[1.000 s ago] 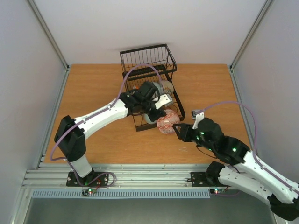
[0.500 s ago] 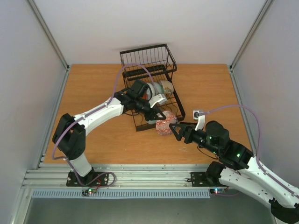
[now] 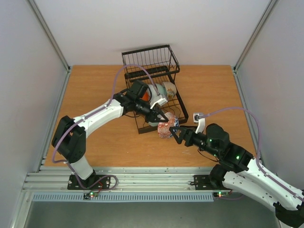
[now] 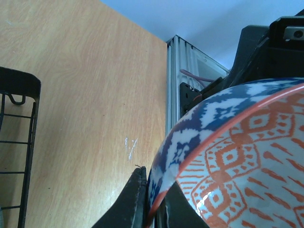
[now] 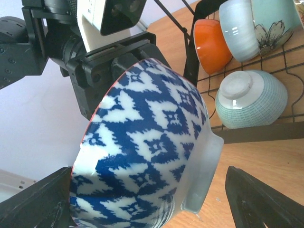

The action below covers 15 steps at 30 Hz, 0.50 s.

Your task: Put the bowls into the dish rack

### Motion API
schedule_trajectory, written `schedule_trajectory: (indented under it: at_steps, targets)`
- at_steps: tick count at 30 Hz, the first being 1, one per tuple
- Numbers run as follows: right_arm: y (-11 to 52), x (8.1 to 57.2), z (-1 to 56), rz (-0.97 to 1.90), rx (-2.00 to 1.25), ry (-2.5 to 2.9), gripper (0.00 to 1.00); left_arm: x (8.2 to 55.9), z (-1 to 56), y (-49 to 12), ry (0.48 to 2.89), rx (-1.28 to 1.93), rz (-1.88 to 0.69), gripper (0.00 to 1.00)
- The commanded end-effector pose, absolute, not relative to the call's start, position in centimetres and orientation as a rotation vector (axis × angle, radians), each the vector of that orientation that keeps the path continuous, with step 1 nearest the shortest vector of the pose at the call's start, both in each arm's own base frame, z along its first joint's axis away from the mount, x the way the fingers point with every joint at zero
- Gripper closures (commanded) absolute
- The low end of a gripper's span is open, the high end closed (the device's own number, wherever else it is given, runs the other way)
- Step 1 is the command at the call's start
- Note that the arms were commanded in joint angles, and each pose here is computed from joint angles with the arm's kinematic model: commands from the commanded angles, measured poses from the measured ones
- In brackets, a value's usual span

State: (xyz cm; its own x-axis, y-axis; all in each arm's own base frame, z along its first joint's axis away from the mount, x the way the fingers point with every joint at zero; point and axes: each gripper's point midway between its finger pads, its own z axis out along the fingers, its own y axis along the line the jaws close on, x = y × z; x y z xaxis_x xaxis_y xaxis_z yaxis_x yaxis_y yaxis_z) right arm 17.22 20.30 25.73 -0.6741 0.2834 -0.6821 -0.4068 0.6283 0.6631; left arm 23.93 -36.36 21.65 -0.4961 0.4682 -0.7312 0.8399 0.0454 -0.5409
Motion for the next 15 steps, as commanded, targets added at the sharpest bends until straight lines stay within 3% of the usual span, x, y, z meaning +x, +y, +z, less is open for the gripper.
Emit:
schedule_trajectory:
  at_steps: [1, 9, 15]
  targets:
    - [21.4, 17.0, 25.0, 1.139, -0.114, 2.059, 0.14, 23.6, 25.1, -36.3, 1.825, 1.324, -1.496, 0.99]
    - [23.6, 17.2, 25.0, 1.225, -0.149, 2.053, 0.17, 23.7, 25.5, -36.1, 1.818, 1.31, -1.503, 0.99]
    - [24.1, 17.2, 25.5, 1.249, -0.172, 2.032, 0.39, 23.8, 25.3, -36.1, 1.826, 1.303, -1.505, 0.99]
